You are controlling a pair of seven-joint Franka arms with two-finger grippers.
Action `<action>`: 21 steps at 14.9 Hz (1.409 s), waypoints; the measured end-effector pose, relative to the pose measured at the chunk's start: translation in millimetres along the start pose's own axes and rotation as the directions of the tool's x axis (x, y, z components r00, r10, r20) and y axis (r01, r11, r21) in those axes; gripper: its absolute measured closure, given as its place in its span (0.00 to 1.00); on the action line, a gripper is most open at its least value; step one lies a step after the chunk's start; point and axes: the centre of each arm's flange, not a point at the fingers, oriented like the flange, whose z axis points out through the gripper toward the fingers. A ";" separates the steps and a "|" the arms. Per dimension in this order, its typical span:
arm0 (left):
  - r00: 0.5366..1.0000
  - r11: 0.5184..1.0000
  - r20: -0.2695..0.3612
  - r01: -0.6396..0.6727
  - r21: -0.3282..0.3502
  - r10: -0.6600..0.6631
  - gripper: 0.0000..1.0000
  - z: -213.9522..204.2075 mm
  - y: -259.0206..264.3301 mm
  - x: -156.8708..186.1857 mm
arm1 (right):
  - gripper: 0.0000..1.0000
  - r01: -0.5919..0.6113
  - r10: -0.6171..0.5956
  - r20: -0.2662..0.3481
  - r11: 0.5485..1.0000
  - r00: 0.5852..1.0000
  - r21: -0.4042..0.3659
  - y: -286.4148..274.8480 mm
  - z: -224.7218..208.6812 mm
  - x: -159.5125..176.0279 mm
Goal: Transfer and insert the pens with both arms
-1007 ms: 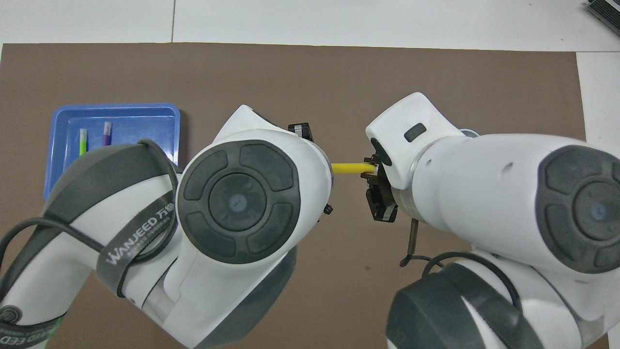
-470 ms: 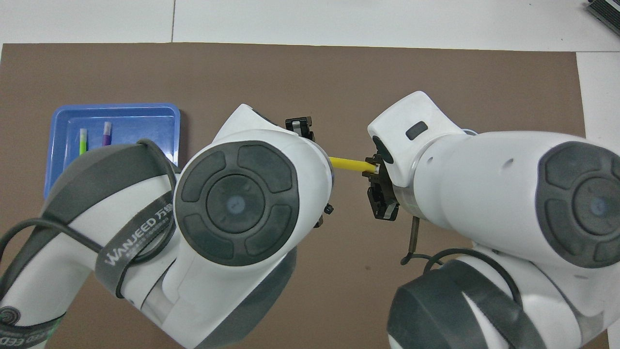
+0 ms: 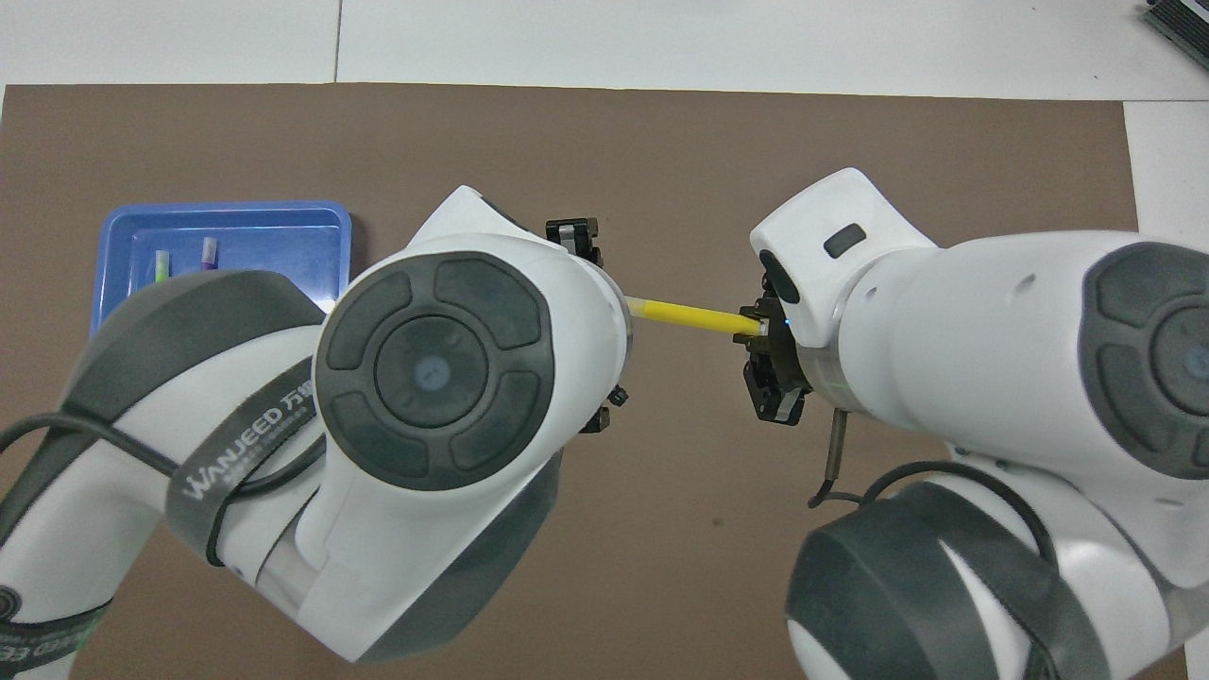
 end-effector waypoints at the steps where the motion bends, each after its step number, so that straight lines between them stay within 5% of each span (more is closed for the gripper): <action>1: 1.000 1.000 0.004 0.020 -0.014 -0.020 0.00 -0.4 9.4 9.2 | 0.81 -0.010 0.010 0.008 1.000 1.000 0.000 6.0 0.1 -8.7; 6: 1.000 0.999 -0.012 0.025 -0.039 -0.026 0.00 8.2 45.0 57.8 | 0.81 -0.062 0.060 0.065 0.998 0.996 0.019 50.7 0.7 -87.3; 14: 0.975 0.978 -0.076 -0.209 0.015 0.210 0.00 17.5 72.4 130.2 | 0.81 -0.299 0.292 0.139 0.954 0.946 0.026 99.5 11.3 -242.6; 21: 0.844 0.842 -0.059 -0.522 0.139 0.533 0.00 19.0 102.5 257.5 | 0.81 -0.452 0.437 0.236 0.892 0.868 0.015 108.4 68.4 -270.7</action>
